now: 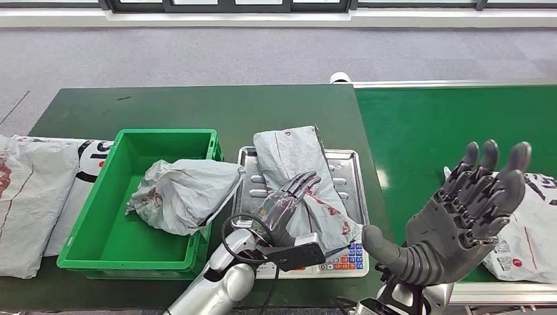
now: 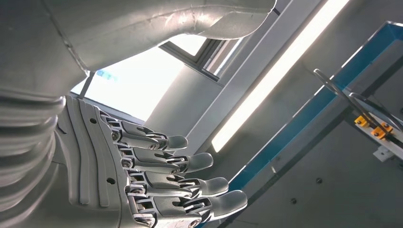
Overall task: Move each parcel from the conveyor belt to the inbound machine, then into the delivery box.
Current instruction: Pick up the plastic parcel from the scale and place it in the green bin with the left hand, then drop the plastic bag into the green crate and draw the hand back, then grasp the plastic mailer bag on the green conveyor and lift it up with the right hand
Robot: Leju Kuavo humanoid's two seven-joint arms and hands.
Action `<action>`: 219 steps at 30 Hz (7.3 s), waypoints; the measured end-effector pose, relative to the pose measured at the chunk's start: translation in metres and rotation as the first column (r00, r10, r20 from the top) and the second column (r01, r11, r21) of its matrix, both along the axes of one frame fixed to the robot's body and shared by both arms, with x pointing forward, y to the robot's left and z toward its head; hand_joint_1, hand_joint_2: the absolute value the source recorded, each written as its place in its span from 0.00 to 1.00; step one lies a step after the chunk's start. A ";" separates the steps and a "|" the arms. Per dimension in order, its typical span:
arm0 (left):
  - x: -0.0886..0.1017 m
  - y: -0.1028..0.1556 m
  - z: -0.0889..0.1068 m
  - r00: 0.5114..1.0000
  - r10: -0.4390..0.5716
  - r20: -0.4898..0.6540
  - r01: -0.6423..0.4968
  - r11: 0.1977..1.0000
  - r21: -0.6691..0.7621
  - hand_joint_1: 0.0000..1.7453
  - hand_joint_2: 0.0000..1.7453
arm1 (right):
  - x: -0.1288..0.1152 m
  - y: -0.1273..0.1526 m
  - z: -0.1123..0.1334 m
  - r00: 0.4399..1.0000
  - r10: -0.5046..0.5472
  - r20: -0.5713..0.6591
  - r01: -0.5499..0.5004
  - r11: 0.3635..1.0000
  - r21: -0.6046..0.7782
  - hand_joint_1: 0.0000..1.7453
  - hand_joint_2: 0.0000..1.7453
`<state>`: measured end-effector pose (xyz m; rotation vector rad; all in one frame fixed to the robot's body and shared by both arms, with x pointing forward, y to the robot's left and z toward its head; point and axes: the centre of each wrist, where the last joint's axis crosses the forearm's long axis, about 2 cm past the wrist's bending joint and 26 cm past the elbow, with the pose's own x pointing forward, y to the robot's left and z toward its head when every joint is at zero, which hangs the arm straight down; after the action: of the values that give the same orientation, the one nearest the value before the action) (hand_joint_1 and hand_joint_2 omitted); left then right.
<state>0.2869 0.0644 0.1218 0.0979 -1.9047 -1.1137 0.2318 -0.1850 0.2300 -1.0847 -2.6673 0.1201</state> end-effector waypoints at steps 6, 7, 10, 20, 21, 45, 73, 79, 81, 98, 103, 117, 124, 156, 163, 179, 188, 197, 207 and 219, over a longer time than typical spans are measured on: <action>0.000 -0.001 -0.002 1.000 -0.002 -0.010 0.002 1.000 0.009 0.00 1.00 | 0.000 0.000 0.000 1.000 0.000 0.000 0.000 1.000 0.000 0.00 1.00; 0.000 -0.001 -0.003 1.000 -0.004 -0.012 0.004 1.000 0.014 0.00 1.00 | 0.000 0.000 0.000 1.000 0.000 0.000 0.000 1.000 0.000 0.00 1.00; 0.001 -0.001 -0.004 1.000 -0.014 -0.021 0.015 0.999 0.046 0.00 1.00 | 0.000 0.000 0.000 1.000 -0.001 -0.001 0.001 1.000 0.000 0.00 1.00; 0.010 -0.002 -0.009 0.999 -0.038 -0.032 0.042 0.990 0.133 1.00 1.00 | 0.000 -0.002 -0.001 1.000 -0.010 -0.005 0.010 1.000 0.000 0.00 1.00; 0.011 -0.002 -0.009 0.999 -0.041 -0.033 0.045 0.989 0.140 1.00 1.00 | 0.000 -0.003 -0.001 1.000 -0.011 -0.006 0.011 1.000 0.000 0.00 1.00; 0.016 -0.002 -0.012 0.999 -0.029 -0.013 0.031 0.968 0.251 1.00 1.00 | 0.001 -0.004 -0.004 1.000 -0.023 -0.016 0.023 1.000 -0.012 0.00 1.00; -0.004 0.060 0.091 0.564 0.475 0.676 -0.109 0.854 -0.509 1.00 1.00 | 0.001 -0.004 -0.004 1.000 -0.021 -0.017 0.021 1.000 -0.006 0.00 1.00; -0.007 0.088 0.106 0.509 0.612 0.605 -0.144 0.754 -0.641 1.00 1.00 | 0.001 -0.005 -0.004 1.000 -0.018 -0.019 0.018 1.000 0.005 0.00 1.00; -0.006 0.098 0.106 0.501 0.651 0.571 -0.168 0.720 -0.674 1.00 1.00 | 0.001 -0.005 -0.004 1.000 -0.018 -0.019 0.018 1.000 0.006 0.00 1.00; 0.003 0.141 0.044 0.510 0.725 0.463 -0.449 0.683 -0.576 1.00 1.00 | 0.000 -0.006 -0.003 1.000 -0.022 -0.014 0.023 1.000 0.007 0.00 1.00; 0.004 0.140 0.029 0.540 0.725 0.428 -0.514 0.687 -0.514 1.00 1.00 | 0.000 -0.006 -0.003 1.000 -0.024 -0.013 0.024 1.000 0.002 0.00 1.00; 0.002 0.140 0.007 0.575 0.730 0.371 -0.579 0.683 -0.446 0.00 1.00 | -0.001 -0.006 -0.003 1.000 -0.025 -0.014 0.025 1.000 -0.001 0.00 1.00; 0.002 0.142 0.004 0.571 0.739 0.357 -0.593 0.672 -0.443 0.00 1.00 | -0.001 -0.006 -0.003 1.000 -0.025 -0.014 0.025 1.000 -0.001 0.00 1.00; -0.018 0.158 0.059 0.572 0.815 0.093 -0.339 0.338 -0.878 0.00 1.00 | 0.002 -0.031 -0.026 0.981 -0.158 -0.117 0.152 0.987 -0.057 0.00 1.00; -0.039 0.139 0.059 0.840 0.536 0.083 -0.155 0.383 -0.911 0.00 1.00 | 0.018 -0.069 -0.068 0.787 -0.487 -0.380 0.409 0.872 -0.270 0.00 1.00; -0.058 0.131 0.070 0.894 0.404 0.192 -0.022 0.469 -0.883 0.00 1.00 | 0.016 -0.112 -0.101 0.535 -0.654 -0.535 0.574 0.746 -0.338 0.00 1.00; -0.063 0.126 0.072 0.901 0.361 0.241 0.018 0.524 -0.852 0.00 1.00 | 0.012 -0.154 -0.136 0.290 -0.717 -0.633 0.647 0.634 -0.422 0.00 1.00; -0.065 0.126 0.070 0.903 0.336 0.268 0.031 0.571 -0.820 0.00 1.00 | 0.016 -0.182 -0.170 -0.130 -0.641 -0.756 0.521 0.604 -0.602 0.00 1.00; -0.060 0.125 0.066 0.905 0.317 0.285 0.030 0.621 -0.783 0.00 1.00 | 0.019 -0.198 -0.190 -0.330 -0.573 -0.750 0.460 0.597 -0.658 0.00 1.00; -0.057 0.126 0.063 0.903 0.325 0.281 0.012 0.634 -0.773 0.00 1.00 | 0.022 -0.203 -0.199 -0.401 -0.531 -0.746 0.416 0.620 -0.665 0.00 1.00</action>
<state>0.2296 0.1903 0.1845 0.0161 -2.5362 -0.0712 0.2539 -0.3878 0.0314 -1.2722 -0.5388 0.5951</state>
